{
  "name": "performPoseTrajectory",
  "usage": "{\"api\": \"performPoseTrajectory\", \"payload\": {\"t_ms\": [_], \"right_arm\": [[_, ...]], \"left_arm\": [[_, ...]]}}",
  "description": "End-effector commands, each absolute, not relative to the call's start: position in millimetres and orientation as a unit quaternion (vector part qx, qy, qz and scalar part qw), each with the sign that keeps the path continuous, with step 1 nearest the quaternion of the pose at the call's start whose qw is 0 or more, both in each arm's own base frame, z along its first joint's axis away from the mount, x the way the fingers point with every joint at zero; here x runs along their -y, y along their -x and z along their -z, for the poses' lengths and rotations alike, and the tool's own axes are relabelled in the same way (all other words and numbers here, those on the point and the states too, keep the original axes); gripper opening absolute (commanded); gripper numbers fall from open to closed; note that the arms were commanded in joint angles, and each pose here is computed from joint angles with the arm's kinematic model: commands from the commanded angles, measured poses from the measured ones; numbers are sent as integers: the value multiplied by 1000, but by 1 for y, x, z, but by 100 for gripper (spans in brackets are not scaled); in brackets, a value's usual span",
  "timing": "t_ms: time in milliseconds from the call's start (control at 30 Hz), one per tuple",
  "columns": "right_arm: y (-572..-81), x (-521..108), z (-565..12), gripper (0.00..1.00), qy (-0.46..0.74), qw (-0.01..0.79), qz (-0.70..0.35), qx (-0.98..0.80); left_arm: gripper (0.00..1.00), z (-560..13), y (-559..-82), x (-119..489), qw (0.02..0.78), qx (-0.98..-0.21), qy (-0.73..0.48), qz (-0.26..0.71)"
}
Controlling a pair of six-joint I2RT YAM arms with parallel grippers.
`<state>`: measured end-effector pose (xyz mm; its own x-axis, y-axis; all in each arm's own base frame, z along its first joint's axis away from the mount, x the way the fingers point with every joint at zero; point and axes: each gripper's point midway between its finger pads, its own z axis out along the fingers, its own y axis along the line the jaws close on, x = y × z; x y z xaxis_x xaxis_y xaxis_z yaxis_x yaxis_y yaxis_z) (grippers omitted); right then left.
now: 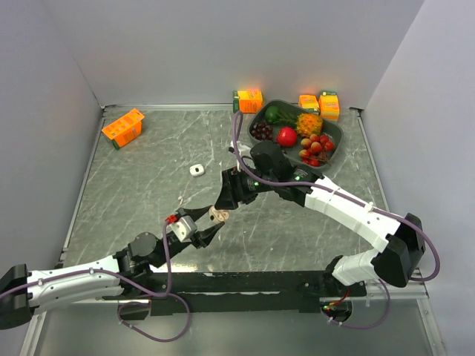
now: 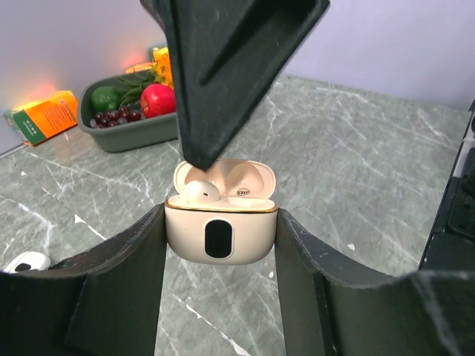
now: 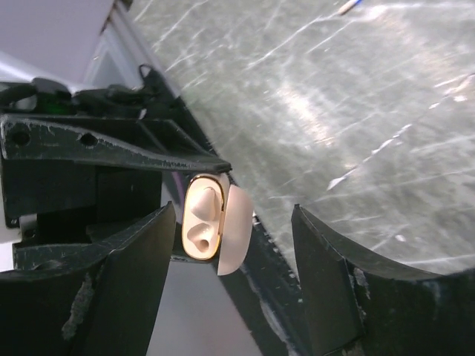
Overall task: Insert the wireless bluetooth earbuds into the charging case
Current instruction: Open the charging case, then adjust the charging case.
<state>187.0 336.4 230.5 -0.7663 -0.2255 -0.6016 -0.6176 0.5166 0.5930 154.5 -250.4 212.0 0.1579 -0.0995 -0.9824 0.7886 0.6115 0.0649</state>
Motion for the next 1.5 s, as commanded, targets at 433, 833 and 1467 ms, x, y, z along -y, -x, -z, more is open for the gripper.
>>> {"api": "performPoseTrajectory", "payload": {"t_ms": [433, 833, 1467], "right_arm": [[-176, -347, -259, 57, 252, 218, -505, -797], [-179, -339, -265, 59, 241, 227, -510, -794], [-177, -345, -272, 44, 249, 216, -527, -783]], "left_arm": [[1, -251, -151, 243, 729, -525, -242, 367], [1, -260, -151, 236, 737, -518, -223, 373], [1, -259, -152, 229, 739, -521, -209, 373]]}}
